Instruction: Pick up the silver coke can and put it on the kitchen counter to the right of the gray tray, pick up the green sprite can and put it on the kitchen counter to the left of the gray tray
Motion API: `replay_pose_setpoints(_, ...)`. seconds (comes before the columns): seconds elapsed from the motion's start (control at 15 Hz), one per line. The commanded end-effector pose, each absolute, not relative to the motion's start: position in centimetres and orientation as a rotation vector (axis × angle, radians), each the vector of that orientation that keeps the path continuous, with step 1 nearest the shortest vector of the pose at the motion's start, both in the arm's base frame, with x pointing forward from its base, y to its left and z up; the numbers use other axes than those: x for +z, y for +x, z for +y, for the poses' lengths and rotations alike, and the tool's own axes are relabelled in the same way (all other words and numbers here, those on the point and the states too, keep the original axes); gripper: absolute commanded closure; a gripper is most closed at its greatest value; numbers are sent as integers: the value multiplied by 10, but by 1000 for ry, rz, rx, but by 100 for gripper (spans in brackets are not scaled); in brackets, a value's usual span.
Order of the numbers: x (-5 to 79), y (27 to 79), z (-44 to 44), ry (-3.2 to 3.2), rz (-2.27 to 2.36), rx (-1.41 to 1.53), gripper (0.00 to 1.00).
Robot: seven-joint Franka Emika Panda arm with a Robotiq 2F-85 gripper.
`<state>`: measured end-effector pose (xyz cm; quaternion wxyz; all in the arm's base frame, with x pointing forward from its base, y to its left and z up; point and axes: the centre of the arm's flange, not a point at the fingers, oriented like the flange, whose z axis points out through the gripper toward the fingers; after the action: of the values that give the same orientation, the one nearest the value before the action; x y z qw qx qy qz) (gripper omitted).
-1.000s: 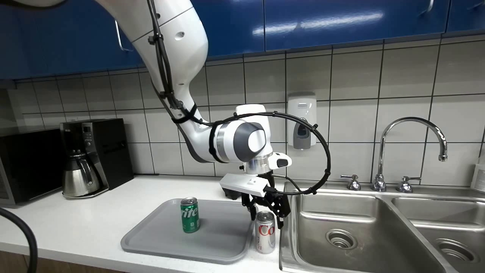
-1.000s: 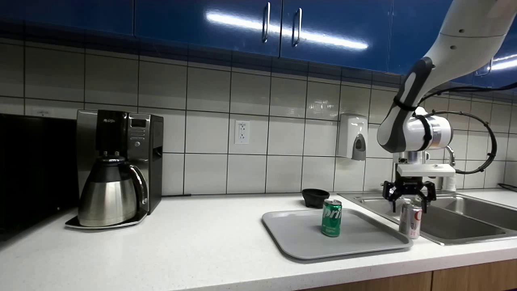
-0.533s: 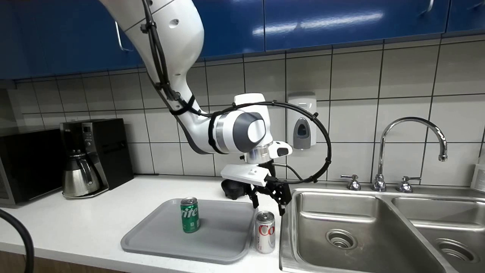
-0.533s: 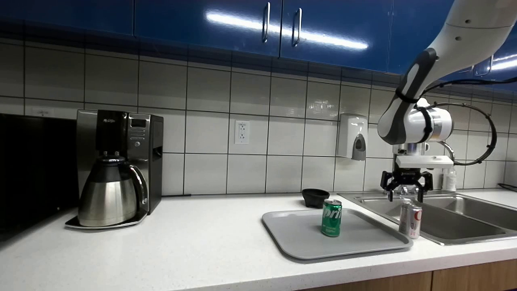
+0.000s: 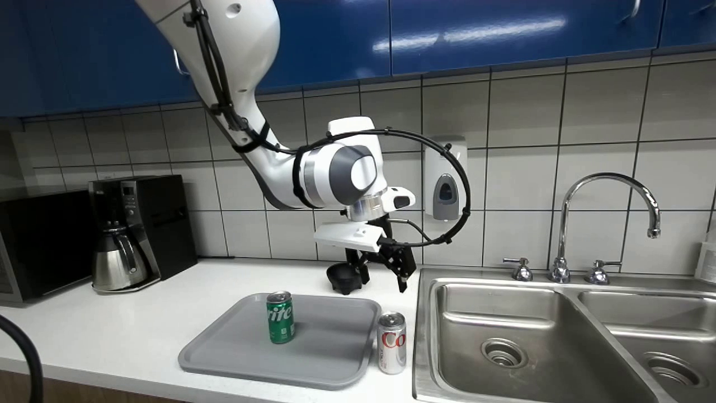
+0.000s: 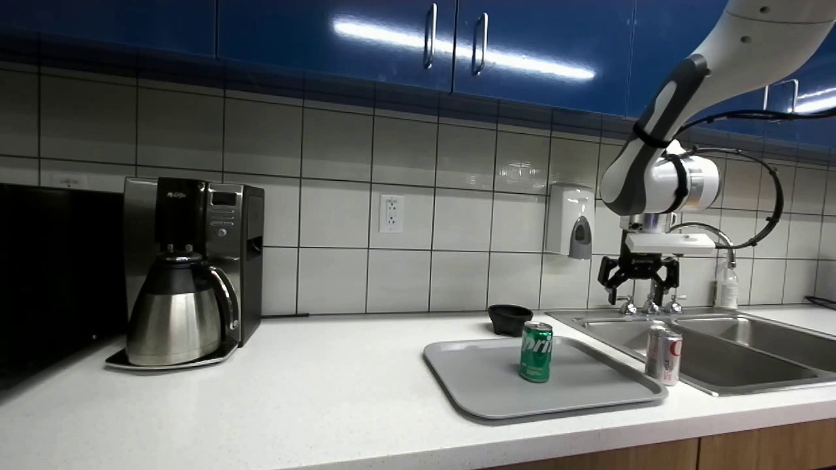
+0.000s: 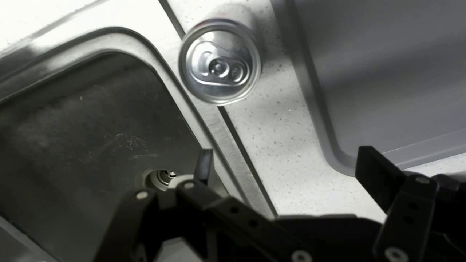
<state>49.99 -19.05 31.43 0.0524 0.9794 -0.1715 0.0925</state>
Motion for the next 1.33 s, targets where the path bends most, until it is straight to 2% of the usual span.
replay_pose_setpoints(0.0, 327, 499, -163, 2991, -435, 332, 0)
replay_pose_setpoints(1.27, 327, 522, -44, 3081, 220, 354, 0)
